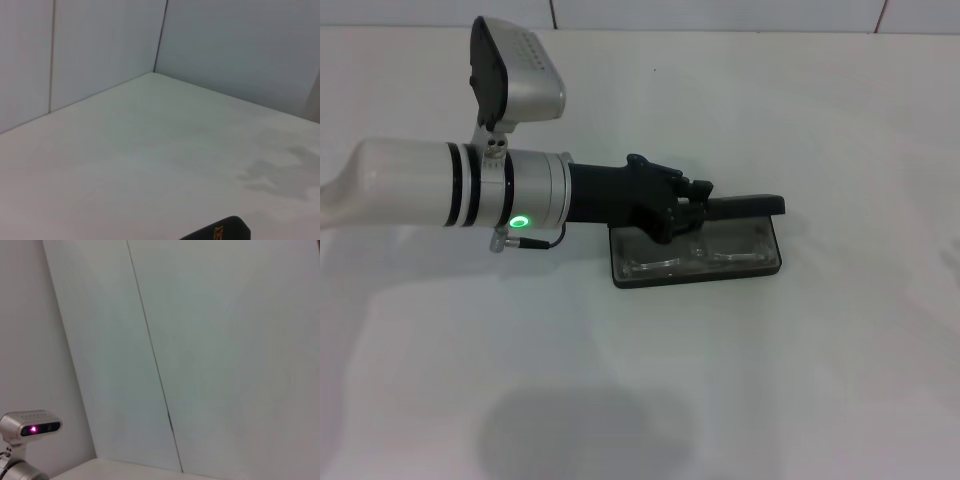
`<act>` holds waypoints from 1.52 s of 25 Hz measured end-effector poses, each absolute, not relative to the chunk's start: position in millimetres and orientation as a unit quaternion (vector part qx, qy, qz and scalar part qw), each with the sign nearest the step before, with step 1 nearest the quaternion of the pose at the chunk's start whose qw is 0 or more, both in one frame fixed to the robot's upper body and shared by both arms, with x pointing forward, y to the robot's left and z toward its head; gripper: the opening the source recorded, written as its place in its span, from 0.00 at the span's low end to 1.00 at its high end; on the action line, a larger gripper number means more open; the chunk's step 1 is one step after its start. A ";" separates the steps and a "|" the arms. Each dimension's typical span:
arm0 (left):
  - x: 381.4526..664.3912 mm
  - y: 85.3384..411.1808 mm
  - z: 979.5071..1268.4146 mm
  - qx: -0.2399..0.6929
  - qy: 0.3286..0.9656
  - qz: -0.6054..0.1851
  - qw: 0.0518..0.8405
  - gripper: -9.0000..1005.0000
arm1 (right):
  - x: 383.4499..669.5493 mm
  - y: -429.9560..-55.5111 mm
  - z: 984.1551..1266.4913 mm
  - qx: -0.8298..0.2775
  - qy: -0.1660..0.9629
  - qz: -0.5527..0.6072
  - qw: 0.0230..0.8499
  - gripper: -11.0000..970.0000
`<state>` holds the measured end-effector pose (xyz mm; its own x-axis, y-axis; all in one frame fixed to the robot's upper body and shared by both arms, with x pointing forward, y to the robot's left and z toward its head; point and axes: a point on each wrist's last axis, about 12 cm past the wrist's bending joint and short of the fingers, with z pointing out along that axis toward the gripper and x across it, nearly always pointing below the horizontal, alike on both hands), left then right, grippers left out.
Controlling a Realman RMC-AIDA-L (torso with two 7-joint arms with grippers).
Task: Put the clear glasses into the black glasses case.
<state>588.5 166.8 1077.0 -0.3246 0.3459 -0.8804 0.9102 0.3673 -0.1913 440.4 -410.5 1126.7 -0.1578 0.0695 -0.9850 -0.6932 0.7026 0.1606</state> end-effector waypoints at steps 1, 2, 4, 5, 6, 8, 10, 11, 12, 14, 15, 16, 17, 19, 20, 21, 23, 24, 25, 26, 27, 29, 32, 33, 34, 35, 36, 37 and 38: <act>587.3 167.0 1076.7 0.432 0.728 -0.364 0.388 0.26 | 440.1 -410.7 1126.6 -0.224 0.694 0.313 0.609 0.19; 586.0 167.1 1076.4 0.433 0.727 -0.367 0.387 0.26 | 440.1 -410.7 1126.5 -0.224 0.694 0.313 0.609 0.19; 584.5 167.3 1075.9 0.435 0.725 -0.370 0.384 0.26 | 440.4 -410.6 1126.5 -0.224 0.693 0.313 0.609 0.19; 584.3 167.4 1075.8 0.435 0.725 -0.371 0.384 0.26 | 440.7 -410.5 1126.6 -0.224 0.693 0.313 0.609 0.20; 583.5 167.7 1075.3 0.435 0.725 -0.372 0.383 0.26 | 440.9 -410.5 1126.7 -0.224 0.693 0.313 0.609 0.20; 581.6 168.2 1074.2 0.436 0.724 -0.374 0.381 0.26 | 441.1 -410.3 1126.7 -0.224 0.693 0.313 0.609 0.20; 579.4 168.8 1073.4 0.437 0.722 -0.378 0.379 0.26 | 441.3 -410.1 1126.6 -0.225 0.693 0.314 0.609 0.20; 578.8 169.1 1073.0 0.437 0.722 -0.379 0.379 0.26 | 441.3 -409.9 1126.6 -0.225 0.693 0.314 0.609 0.20; 577.7 169.7 1072.0 0.437 0.723 -0.380 0.377 0.26 | 441.3 -409.9 1126.6 -0.225 0.693 0.314 0.609 0.20; 575.3 170.9 1069.8 0.437 0.724 -0.381 0.374 0.26 | 441.3 -409.9 1126.6 -0.225 0.693 0.314 0.609 0.20; 574.5 171.2 1069.2 0.437 0.724 -0.381 0.373 0.26 | 441.4 -409.9 1126.6 -0.225 0.693 0.314 0.609 0.20; 573.3 171.4 1068.1 0.437 0.725 -0.382 0.371 0.26 | 441.4 -409.7 1126.3 -0.225 0.693 0.315 0.608 0.20; 572.2 171.6 1067.1 0.438 0.725 -0.382 0.369 0.26 | 441.4 -409.4 1126.0 -0.224 0.693 0.316 0.608 0.20; 569.6 172.0 1064.9 0.442 0.726 -0.382 0.363 0.26 | 441.8 -408.6 1125.0 -0.224 0.692 0.318 0.608 0.20; 568.5 171.9 1064.4 0.444 0.725 -0.384 0.361 0.26 | 441.9 -408.2 1124.4 -0.224 0.692 0.318 0.608 0.20; 567.8 171.8 1064.1 0.445 0.724 -0.384 0.360 0.26 | 441.8 -408.1 1124.1 -0.224 0.691 0.319 0.609 0.20; 566.2 170.9 1063.4 0.449 0.722 -0.386 0.357 0.26 | 441.5 -407.7 1123.8 -0.224 0.690 0.321 0.609 0.20; 565.5 170.5 1063.2 0.450 0.722 -0.388 0.355 0.26 | 441.5 -407.5 1123.8 -0.224 0.689 0.322 0.610 0.20; 564.6 170.1 1063.3 0.451 0.720 -0.390 0.354 0.26 | 441.6 -407.2 1123.9 -0.224 0.688 0.323 0.610 0.20; 564.1 170.0 1063.8 0.452 0.719 -0.392 0.354 0.26 | 441.8 -406.9 1124.0 -0.225 0.688 0.323 0.610 0.20; 562.9 169.6 1065.7 0.457 0.712 -0.397 0.355 0.26 | 441.9 -406.7 1124.0 -0.225 0.688 0.324 0.609 0.20; 559.8 168.5 1072.2 0.466 0.694 -0.413 0.361 0.26 | 442.0 -406.4 1123.8 -0.226 0.688 0.324 0.609 0.20; 553.8 168.7 1088.0 0.476 0.659 -0.445 0.375 0.26 | 442.0 -404.3 1121.7 -0.233 0.693 0.328 0.598 0.20; 551.2 170.0 1093.3 0.477 0.650 -0.456 0.377 0.26 | 443.2 -402.3 1121.0 -0.239 0.694 0.332 0.592 0.20; 549.5 172.9 1099.1 0.477 0.642 -0.465 0.381 0.26 | 444.4 -399.5 1120.1 -0.246 0.696 0.337 0.584 0.20; 547.1 176.1 1105.7 0.477 0.633 -0.476 0.382 0.26 | 446.6 -395.4 1119.2 -0.256 0.696 0.345 0.575 0.20; 545.3 179.7 1114.2 0.479 0.623 -0.487 0.382 0.26 | 449.6 -389.9 1118.2 -0.266 0.695 0.356 0.565 0.20; 544.5 183.8 1120.6 0.480 0.617 -0.493 0.382 0.26 | 452.9 -384.0 1117.2 -0.275 0.693 0.366 0.557 0.20; 543.0 187.7 1126.3 0.483 0.610 -0.502 0.378 0.26 | 456.0 -378.2 1116.3 -0.284 0.690 0.376 0.550 0.20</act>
